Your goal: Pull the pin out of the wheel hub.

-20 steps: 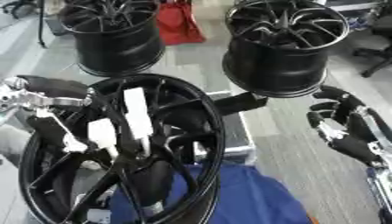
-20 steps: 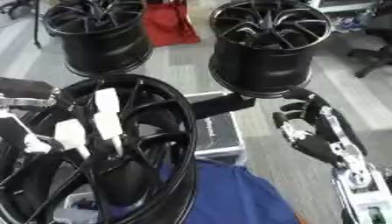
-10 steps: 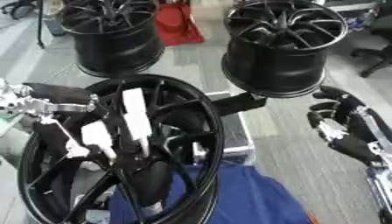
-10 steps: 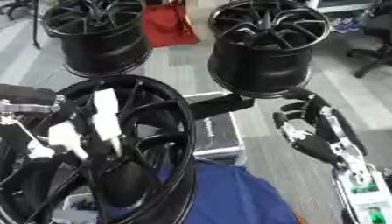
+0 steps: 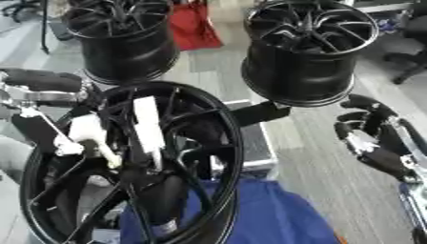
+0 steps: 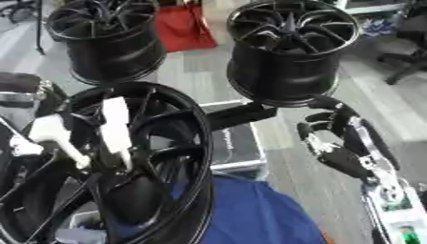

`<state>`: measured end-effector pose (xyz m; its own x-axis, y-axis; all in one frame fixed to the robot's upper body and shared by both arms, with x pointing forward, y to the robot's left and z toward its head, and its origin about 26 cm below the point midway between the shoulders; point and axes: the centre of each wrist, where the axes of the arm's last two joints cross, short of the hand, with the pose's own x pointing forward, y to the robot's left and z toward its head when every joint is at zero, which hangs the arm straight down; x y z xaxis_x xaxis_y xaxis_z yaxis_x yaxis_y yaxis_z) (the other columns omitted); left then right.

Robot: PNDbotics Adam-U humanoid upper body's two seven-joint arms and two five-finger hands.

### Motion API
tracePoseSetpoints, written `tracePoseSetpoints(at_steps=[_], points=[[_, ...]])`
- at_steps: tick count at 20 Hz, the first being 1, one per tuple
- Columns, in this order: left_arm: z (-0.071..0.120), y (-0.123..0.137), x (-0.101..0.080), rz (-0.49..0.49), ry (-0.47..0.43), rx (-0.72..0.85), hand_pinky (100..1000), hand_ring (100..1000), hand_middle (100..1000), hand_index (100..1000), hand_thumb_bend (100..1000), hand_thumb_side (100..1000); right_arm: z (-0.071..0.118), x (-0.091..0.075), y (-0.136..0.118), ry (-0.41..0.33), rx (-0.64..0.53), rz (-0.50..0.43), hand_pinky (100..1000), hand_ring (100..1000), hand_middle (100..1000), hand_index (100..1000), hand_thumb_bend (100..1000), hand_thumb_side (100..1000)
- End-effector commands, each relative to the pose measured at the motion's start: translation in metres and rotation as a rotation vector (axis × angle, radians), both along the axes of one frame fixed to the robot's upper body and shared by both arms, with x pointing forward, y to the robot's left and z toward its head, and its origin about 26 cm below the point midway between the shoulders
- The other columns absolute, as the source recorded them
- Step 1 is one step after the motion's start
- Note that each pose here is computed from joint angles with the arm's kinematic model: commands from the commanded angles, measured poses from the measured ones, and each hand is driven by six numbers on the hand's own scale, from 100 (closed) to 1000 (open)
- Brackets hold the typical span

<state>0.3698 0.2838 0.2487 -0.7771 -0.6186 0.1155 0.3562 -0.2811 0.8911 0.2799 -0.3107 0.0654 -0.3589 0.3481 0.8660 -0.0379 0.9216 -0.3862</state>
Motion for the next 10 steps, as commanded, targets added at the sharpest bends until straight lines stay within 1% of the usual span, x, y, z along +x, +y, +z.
tracePoseSetpoints(at_steps=[1, 4, 6, 9, 10], points=[[0.041, 0.022, -0.012, -0.011, -0.073, 0.063, 473, 413, 430, 630, 100, 149, 0.006, 0.001, -0.005, -0.017, -0.023, -0.008, 683, 726, 782, 884, 332, 337], [0.06, 0.047, -0.021, 0.091, -0.112, 0.05, 483, 416, 431, 635, 100, 137, 0.006, 0.0, -0.006, -0.016, -0.026, -0.013, 683, 725, 782, 884, 332, 338], [0.068, 0.068, -0.027, 0.17, -0.125, 0.024, 479, 414, 429, 634, 100, 133, 0.006, 0.0, -0.006, -0.016, -0.026, -0.018, 683, 725, 782, 884, 332, 338], [0.071, 0.1, -0.032, 0.311, -0.141, -0.011, 484, 418, 431, 641, 100, 126, 0.006, 0.0, -0.008, -0.015, -0.028, -0.026, 683, 725, 782, 884, 331, 339], [0.066, 0.12, -0.031, 0.406, -0.133, -0.021, 487, 419, 434, 643, 100, 127, 0.006, -0.001, -0.008, -0.015, -0.028, -0.031, 683, 725, 782, 884, 331, 338]])
